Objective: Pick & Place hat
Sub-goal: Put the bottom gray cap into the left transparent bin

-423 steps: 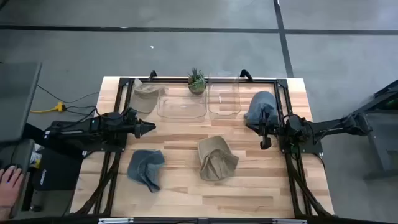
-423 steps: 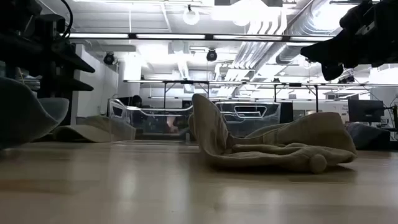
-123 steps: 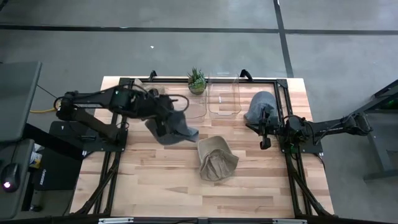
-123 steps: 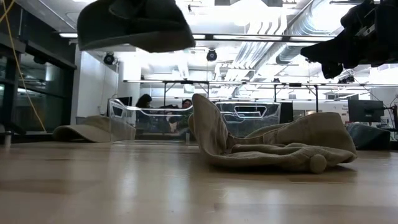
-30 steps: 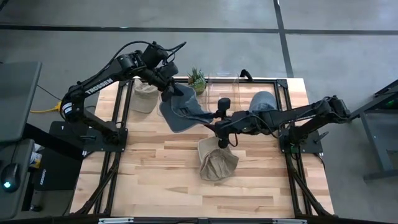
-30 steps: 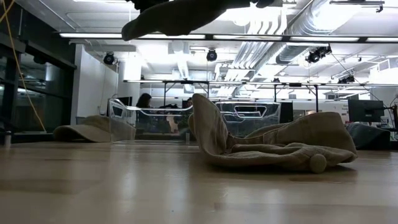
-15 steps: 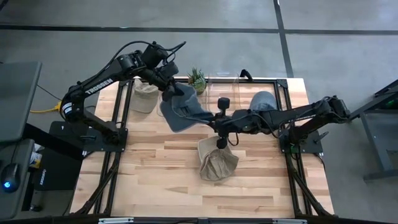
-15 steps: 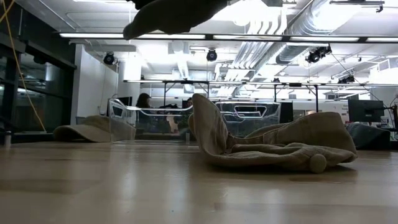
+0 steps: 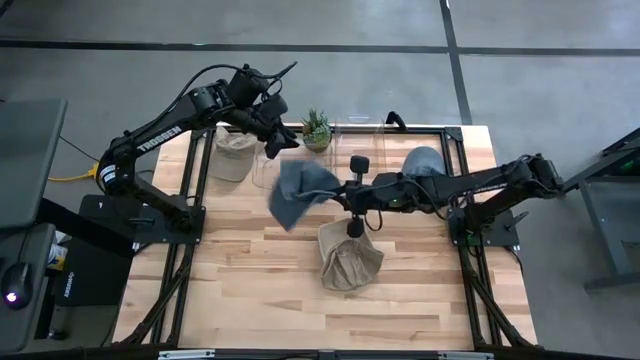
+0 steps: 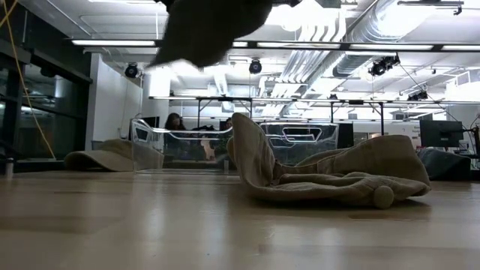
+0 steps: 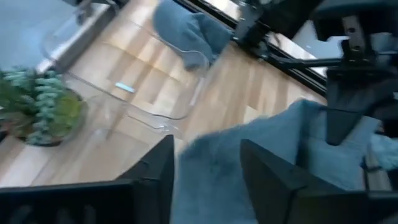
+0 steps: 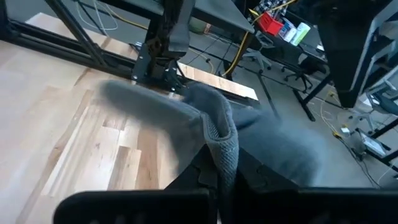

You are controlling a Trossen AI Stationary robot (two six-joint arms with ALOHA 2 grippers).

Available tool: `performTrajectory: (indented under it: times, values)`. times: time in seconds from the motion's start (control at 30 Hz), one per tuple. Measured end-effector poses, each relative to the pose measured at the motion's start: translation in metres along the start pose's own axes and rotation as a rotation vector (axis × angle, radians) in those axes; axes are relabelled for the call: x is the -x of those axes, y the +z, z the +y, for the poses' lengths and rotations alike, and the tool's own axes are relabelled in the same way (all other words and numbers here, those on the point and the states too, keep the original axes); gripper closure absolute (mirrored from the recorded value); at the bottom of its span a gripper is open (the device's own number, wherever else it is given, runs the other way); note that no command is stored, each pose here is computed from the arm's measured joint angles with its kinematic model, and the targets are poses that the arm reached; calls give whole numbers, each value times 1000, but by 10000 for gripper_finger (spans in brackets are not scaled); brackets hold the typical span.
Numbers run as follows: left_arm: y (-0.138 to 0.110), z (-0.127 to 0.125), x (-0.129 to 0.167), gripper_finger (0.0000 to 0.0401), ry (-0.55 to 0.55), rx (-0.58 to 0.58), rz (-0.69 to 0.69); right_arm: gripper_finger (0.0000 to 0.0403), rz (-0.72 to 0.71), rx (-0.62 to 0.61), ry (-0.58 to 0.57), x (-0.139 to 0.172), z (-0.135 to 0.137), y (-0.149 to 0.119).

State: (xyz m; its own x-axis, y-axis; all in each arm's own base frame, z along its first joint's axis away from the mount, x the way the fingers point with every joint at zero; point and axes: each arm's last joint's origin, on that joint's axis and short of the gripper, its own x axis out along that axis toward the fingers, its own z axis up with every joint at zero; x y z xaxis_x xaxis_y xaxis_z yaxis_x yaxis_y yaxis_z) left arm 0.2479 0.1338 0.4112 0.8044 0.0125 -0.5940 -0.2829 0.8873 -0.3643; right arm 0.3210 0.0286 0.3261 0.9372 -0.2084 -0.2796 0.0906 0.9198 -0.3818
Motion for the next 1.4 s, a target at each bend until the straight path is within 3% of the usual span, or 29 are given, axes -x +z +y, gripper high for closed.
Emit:
performTrajectory:
  times: [0.2,0.4,0.63,0.77,0.87,1.0,1.27,1.4]
  values:
    - [0,2,0,188,63,22,-9,402,11,-66,-30,-2,-7,-2]
    - [0,2,2,181,78,73,-13,402,41,-113,-89,-13,-11,-9]
    - [-1,13,7,181,225,120,-23,403,29,-105,-108,-17,-14,2]
    - [-2,29,10,181,201,174,3,403,38,-71,-62,-14,-16,9]
    - [-2,41,9,180,117,227,23,403,71,-22,-54,-10,-18,17]
    - [-1,53,18,180,26,313,12,403,142,76,-150,-3,-22,24]
    - [-1,56,22,180,-86,383,14,402,161,94,-402,4,-60,46]
    - [2,55,22,181,-136,430,3,402,132,151,-474,9,-80,60]
